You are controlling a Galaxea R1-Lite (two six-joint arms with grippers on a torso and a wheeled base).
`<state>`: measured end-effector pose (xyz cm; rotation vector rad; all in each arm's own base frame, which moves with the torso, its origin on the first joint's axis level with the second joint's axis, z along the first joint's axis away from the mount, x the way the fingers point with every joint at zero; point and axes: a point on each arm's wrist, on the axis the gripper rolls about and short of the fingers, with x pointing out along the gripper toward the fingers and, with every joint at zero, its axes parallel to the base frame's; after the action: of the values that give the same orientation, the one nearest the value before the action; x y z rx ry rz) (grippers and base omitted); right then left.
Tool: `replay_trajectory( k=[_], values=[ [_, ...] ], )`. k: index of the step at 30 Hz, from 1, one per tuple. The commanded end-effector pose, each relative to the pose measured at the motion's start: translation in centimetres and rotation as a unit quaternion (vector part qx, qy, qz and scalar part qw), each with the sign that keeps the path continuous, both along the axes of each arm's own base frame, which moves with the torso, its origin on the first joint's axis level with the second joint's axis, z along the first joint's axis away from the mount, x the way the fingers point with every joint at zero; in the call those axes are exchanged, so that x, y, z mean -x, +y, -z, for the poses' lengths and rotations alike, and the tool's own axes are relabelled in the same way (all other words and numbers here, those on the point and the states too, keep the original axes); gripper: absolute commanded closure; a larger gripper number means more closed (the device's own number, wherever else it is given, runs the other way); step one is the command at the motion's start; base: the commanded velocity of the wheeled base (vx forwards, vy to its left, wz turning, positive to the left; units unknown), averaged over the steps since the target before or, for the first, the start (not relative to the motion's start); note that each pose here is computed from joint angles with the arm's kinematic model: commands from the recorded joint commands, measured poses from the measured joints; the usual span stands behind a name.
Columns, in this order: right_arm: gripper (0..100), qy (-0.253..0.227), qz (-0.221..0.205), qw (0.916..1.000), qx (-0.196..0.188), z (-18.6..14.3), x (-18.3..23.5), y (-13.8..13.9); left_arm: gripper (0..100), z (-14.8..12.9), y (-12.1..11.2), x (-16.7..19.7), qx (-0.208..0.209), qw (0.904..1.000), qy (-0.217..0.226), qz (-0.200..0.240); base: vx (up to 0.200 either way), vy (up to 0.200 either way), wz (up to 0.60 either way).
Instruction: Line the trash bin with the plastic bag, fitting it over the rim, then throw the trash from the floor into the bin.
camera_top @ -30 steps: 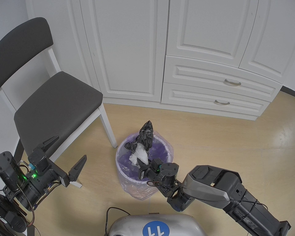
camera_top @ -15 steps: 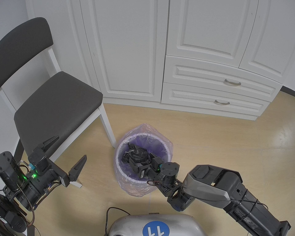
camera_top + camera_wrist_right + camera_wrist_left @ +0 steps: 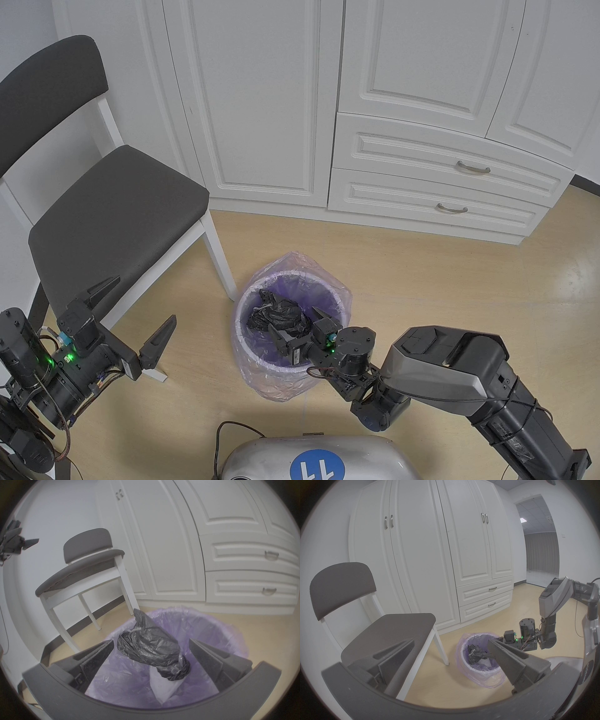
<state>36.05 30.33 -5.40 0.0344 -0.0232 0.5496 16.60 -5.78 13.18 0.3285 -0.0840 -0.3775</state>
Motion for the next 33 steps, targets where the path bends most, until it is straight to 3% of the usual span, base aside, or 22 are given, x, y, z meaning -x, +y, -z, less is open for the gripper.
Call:
replay_trajectory(
  k=[1,5,8,16,20,24,33],
  values=[
    [0,-0.035,0.001,0.9992,0.021,-3.0,1.2,-0.9,0,0.3,0.1,0.3,-0.003,1.0000,0.009,0.000,0.000,0.000,0.00],
    [0,-0.032,0.001,0.9980,0.054,-2.8,2.0,-1.5,0,0.2,0.1,0.3,0.001,1.0000,0.007,-0.001,0.000,0.000,0.00],
    [0,-0.046,0.005,0.9974,0.056,-3.6,1.8,-1.4,0,0.2,0.1,0.4,0.003,1.0000,0.007,-0.001,0.000,0.000,0.00],
    [0,-0.030,0.001,0.9953,0.092,-7.3,-0.7,0.9,0,0.3,0.1,0.2,0.003,1.0000,0.009,-0.001,0.000,0.000,0.00],
    [0,0.009,-0.017,0.9915,0.129,-6.9,-1.9,2.9,0,0.2,0.2,0.2,0.004,1.0000,0.006,-0.004,0.000,0.000,0.00],
    [0,0.014,-0.022,0.9884,0.150,-6.2,-3.4,4.6,0,0.1,0.3,0.4,0.005,1.0000,0.004,-0.005,0.000,0.000,0.00],
    [0,0.037,-0.010,0.9847,0.170,-4.2,-5.7,4.3,0,0.1,0.3,0.3,0.005,1.0000,0.005,-0.007,0.000,0.000,0.00]
  ],
)
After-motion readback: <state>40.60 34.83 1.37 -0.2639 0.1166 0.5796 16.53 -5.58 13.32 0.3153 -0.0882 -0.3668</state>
